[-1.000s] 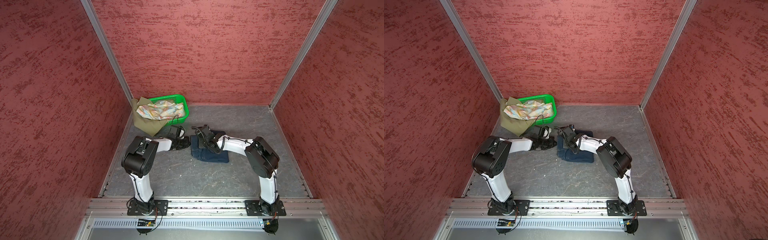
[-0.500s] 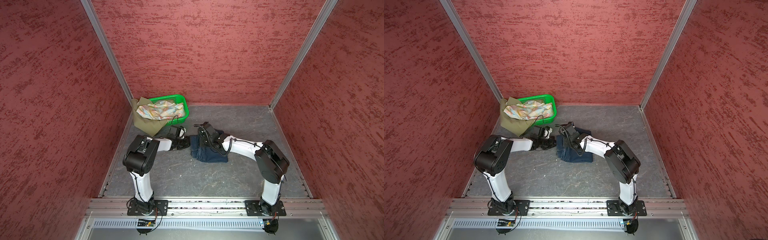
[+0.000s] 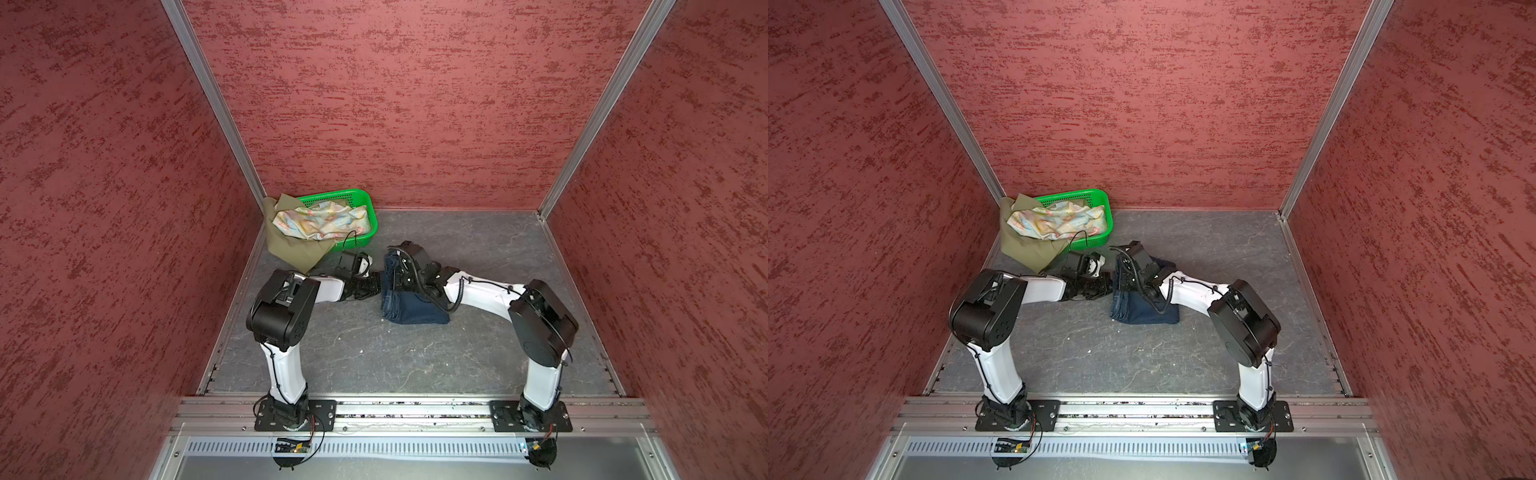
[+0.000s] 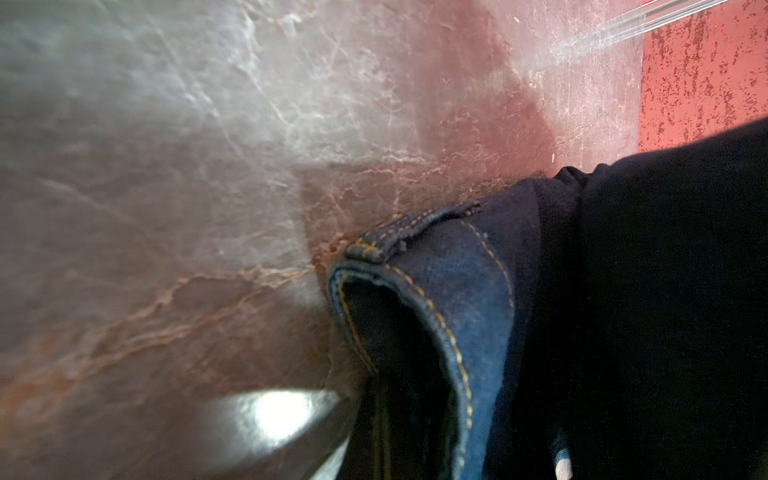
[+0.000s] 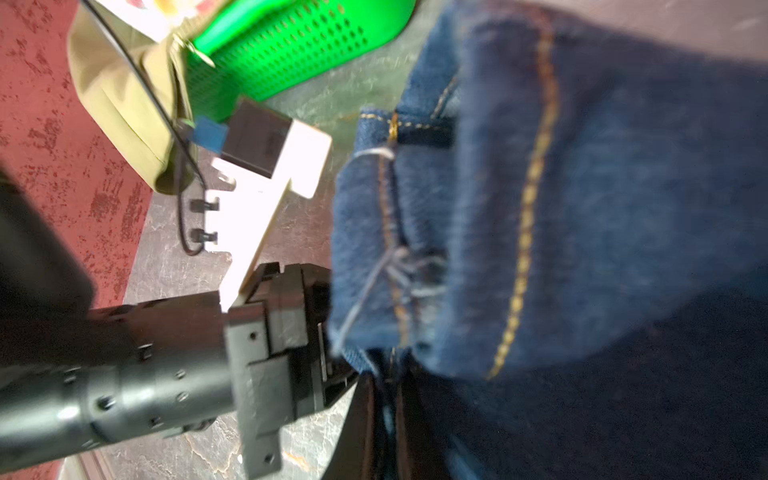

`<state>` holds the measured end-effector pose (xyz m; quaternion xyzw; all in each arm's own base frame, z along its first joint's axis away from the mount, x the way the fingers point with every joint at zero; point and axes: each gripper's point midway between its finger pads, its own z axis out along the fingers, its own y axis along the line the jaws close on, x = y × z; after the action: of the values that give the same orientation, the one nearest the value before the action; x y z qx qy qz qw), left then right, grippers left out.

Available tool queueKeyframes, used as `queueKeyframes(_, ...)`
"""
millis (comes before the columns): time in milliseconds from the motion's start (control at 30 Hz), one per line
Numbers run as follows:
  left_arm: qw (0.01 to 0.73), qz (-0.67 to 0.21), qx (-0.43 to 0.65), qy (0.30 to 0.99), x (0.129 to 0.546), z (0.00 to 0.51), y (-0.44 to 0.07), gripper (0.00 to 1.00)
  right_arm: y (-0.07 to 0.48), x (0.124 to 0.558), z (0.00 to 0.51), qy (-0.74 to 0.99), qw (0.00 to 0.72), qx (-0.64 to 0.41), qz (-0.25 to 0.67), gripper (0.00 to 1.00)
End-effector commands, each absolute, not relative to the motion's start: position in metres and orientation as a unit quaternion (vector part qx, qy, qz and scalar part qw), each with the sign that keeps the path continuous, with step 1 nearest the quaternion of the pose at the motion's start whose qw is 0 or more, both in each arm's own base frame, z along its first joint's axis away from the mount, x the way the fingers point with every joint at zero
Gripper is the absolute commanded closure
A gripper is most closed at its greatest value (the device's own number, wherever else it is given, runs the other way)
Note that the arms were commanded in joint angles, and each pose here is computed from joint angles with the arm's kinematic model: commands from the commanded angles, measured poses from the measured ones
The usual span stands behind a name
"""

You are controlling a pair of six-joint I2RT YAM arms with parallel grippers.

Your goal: Fold and stack the skirts

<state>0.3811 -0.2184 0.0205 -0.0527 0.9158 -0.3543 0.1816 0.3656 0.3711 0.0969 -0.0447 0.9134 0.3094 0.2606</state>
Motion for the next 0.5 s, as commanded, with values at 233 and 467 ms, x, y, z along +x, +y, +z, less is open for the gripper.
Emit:
queueKeyframes(233,0.157,-0.340,-0.073,0.924,0.371,0.001,-0.208,1.00,0.394,0.369,0.076,0.907,0.235,-0.031,0.348,0.63)
queueKeyframes(467,0.173,-0.346,-0.092,0.918,0.372,0.014,-0.194,1.00,0.388,0.373,0.085,0.901,0.239,-0.018,0.362,0.38)
